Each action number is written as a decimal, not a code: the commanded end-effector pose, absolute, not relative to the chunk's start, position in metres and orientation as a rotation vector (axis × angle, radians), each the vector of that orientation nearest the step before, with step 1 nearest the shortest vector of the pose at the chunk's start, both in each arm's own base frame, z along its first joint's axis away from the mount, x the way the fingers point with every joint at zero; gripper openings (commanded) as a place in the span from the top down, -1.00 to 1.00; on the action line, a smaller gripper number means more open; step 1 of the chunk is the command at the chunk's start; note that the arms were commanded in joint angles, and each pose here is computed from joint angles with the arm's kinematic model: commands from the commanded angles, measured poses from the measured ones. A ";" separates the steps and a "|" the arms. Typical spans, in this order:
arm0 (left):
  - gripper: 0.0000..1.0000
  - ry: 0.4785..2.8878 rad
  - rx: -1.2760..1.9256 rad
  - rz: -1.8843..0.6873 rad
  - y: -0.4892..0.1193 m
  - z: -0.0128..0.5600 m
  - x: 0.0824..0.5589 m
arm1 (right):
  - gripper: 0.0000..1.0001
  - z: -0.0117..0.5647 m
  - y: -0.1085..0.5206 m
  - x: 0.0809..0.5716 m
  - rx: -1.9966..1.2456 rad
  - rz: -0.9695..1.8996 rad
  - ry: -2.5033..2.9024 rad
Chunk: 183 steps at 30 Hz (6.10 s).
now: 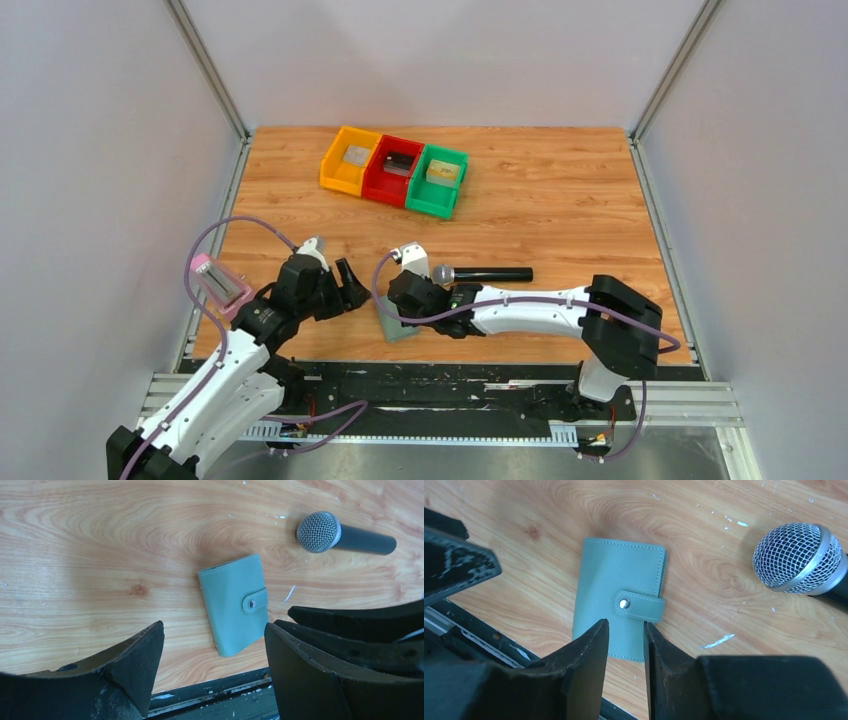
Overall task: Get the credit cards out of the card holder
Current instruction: Place the card holder at the center of the board, then open the card holder at the center of the board.
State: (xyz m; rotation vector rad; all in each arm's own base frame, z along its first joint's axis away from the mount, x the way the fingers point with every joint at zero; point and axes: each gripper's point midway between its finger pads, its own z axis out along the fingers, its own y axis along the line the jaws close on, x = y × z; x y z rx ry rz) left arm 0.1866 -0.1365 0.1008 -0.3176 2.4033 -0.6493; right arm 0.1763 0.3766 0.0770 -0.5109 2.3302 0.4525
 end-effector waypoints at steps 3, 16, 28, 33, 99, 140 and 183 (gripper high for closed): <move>-0.64 2.340 -0.381 -0.642 -0.129 0.106 0.190 | 0.34 0.083 0.396 0.187 -0.411 0.517 2.369; -0.61 2.372 -0.376 -0.685 -0.137 0.094 0.187 | 0.34 0.050 0.405 0.199 -0.425 0.422 2.406; -0.53 2.382 -0.353 -0.730 -0.144 0.091 0.186 | 0.34 0.025 0.381 0.191 -0.416 0.283 2.460; -0.50 2.391 -0.354 -0.739 -0.146 0.088 0.185 | 0.40 0.022 0.374 0.189 -0.421 0.210 2.452; -0.67 2.409 0.028 -1.077 -0.212 0.096 0.187 | 1.00 0.163 0.355 0.169 -0.122 0.964 2.074; 1.00 2.527 -0.048 -0.963 -0.203 0.070 0.189 | 0.34 0.131 0.264 0.155 0.006 0.798 2.196; 1.00 2.562 -0.128 -0.991 -0.203 0.047 0.171 | -0.14 0.072 0.323 0.152 0.066 0.719 2.479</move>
